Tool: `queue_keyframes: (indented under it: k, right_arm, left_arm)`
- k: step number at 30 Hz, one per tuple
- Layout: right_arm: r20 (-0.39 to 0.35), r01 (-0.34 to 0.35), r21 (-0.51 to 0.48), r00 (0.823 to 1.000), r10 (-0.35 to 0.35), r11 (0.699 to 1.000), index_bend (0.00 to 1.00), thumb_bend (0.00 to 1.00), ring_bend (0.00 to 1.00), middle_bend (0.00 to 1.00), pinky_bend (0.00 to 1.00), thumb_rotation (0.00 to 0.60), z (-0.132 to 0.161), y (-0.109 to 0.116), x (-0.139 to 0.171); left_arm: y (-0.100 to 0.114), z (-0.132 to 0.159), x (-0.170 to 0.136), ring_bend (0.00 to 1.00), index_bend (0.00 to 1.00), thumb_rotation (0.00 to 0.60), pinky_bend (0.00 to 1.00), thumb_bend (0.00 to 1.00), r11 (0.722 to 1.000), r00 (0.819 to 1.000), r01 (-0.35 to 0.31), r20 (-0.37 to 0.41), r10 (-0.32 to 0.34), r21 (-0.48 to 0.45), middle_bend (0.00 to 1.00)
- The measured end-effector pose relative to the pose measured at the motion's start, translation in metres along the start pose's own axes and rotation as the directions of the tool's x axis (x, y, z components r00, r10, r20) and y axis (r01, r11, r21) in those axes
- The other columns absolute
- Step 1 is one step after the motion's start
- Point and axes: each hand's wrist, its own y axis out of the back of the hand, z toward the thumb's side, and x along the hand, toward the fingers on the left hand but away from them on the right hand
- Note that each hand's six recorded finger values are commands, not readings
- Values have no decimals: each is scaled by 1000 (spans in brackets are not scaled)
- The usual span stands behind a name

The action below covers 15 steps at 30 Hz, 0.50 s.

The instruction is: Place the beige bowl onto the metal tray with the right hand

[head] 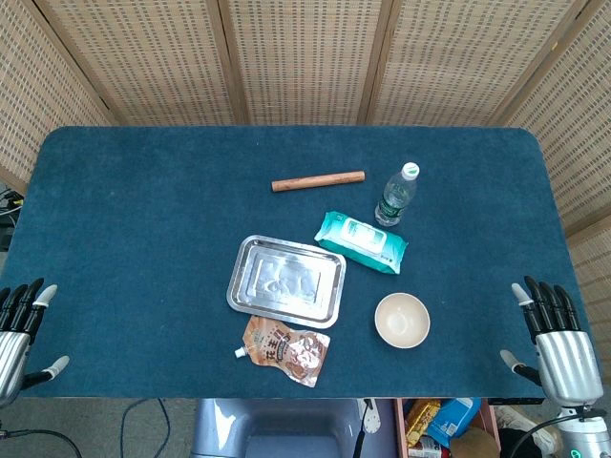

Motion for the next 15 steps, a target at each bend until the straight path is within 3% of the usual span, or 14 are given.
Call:
queue_keyframes:
  k: [10,13,15]
  right_arm:
    - [-22,-40,7,999,40,999,0,0,0,0,0,600,4,-9,1]
    - [-88,-101,-2,991,100,995,0,0,0,0,0,600,15,-21,0]
    - [-164,-165,-27,974,158,986,25,0,0,0,0,600,26,-34,-1]
  left_arm:
    - [-1,-1,1,0,0,600,0,0,1000,1000,0,-8,0,6,0]
    - [-2,-1,2,0,0,600,0,0,1000,1000,-2,-11,2,11,0]
    - [-2,-1,3,0,0,600,0,0,1000,1000,-5,-13,5,15,0]
